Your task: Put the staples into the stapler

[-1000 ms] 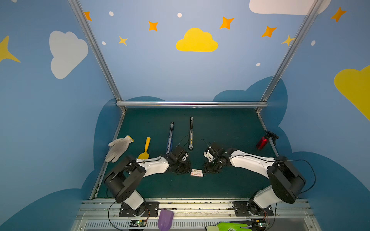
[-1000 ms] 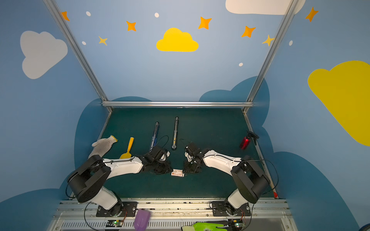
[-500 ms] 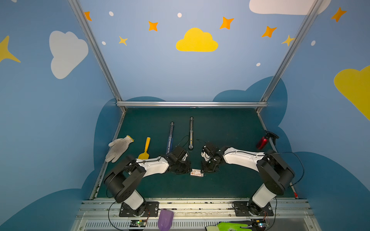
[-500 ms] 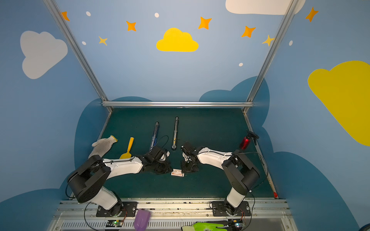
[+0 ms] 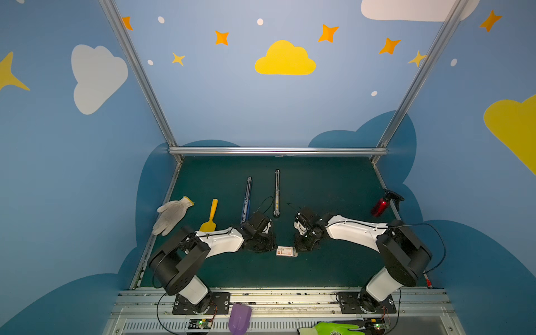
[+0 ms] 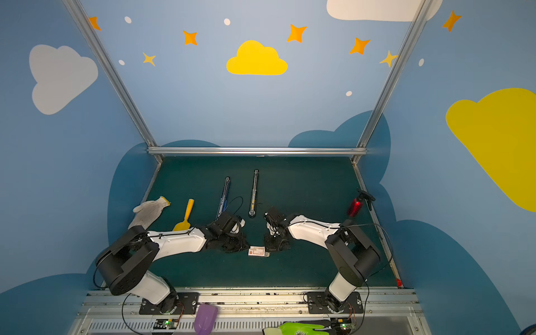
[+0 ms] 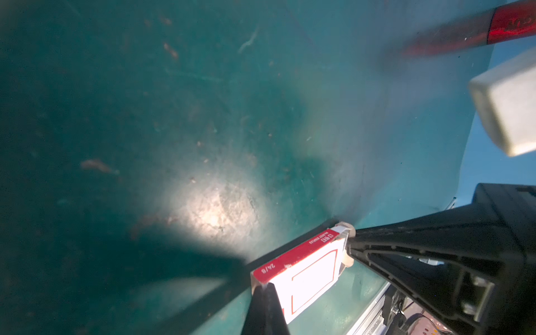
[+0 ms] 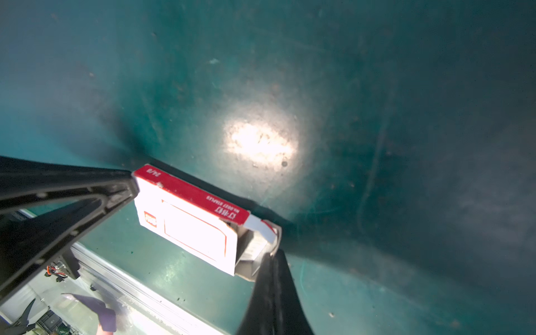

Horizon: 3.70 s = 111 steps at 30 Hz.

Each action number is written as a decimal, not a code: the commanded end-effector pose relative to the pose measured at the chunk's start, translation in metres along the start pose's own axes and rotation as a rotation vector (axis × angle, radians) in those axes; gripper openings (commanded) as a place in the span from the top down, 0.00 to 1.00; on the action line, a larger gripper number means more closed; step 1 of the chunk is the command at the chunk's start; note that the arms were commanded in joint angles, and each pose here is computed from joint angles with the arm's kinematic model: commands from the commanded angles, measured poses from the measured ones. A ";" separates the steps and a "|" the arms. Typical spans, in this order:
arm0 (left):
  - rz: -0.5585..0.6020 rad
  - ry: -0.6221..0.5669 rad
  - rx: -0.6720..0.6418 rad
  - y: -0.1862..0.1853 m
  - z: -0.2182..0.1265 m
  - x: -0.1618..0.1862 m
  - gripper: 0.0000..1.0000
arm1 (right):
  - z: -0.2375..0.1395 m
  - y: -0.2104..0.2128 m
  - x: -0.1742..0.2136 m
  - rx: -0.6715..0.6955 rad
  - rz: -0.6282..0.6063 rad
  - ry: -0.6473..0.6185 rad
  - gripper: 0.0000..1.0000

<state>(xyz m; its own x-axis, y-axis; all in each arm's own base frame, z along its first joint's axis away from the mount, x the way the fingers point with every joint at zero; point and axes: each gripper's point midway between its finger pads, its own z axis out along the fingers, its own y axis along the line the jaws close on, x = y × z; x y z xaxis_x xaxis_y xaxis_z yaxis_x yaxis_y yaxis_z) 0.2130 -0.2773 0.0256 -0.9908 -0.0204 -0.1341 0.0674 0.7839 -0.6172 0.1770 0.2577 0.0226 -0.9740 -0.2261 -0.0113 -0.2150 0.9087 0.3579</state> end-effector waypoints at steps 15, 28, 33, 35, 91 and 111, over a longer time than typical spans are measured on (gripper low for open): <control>-0.006 0.026 0.085 -0.009 -0.008 0.008 0.71 | -0.001 -0.006 0.001 0.000 0.019 -0.005 1.00; -0.019 0.101 0.127 -0.009 0.010 0.019 0.81 | 0.001 -0.006 0.000 -0.004 0.025 -0.005 1.00; -0.020 0.105 0.126 -0.008 0.013 0.018 0.94 | 0.002 -0.005 0.000 -0.007 0.027 -0.002 1.00; -0.022 0.103 0.119 -0.007 0.013 0.018 0.96 | 0.002 -0.006 0.000 -0.003 0.028 -0.002 1.00; -0.002 0.057 0.065 -0.006 0.005 0.006 0.96 | -0.025 -0.064 -0.009 0.126 0.113 -0.060 1.00; 0.015 -0.012 0.033 -0.016 -0.022 -0.004 0.47 | -0.064 -0.052 -0.011 0.102 0.113 -0.134 0.84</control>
<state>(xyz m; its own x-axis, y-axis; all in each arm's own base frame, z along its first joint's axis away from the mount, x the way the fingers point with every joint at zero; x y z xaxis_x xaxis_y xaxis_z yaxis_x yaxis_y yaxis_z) 0.2087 -0.2824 0.0401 -0.9936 0.0017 -0.1127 0.0761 0.7477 -0.6596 0.2025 0.1958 0.0478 -0.9924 -0.0931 -0.0810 -0.1122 0.9537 0.2790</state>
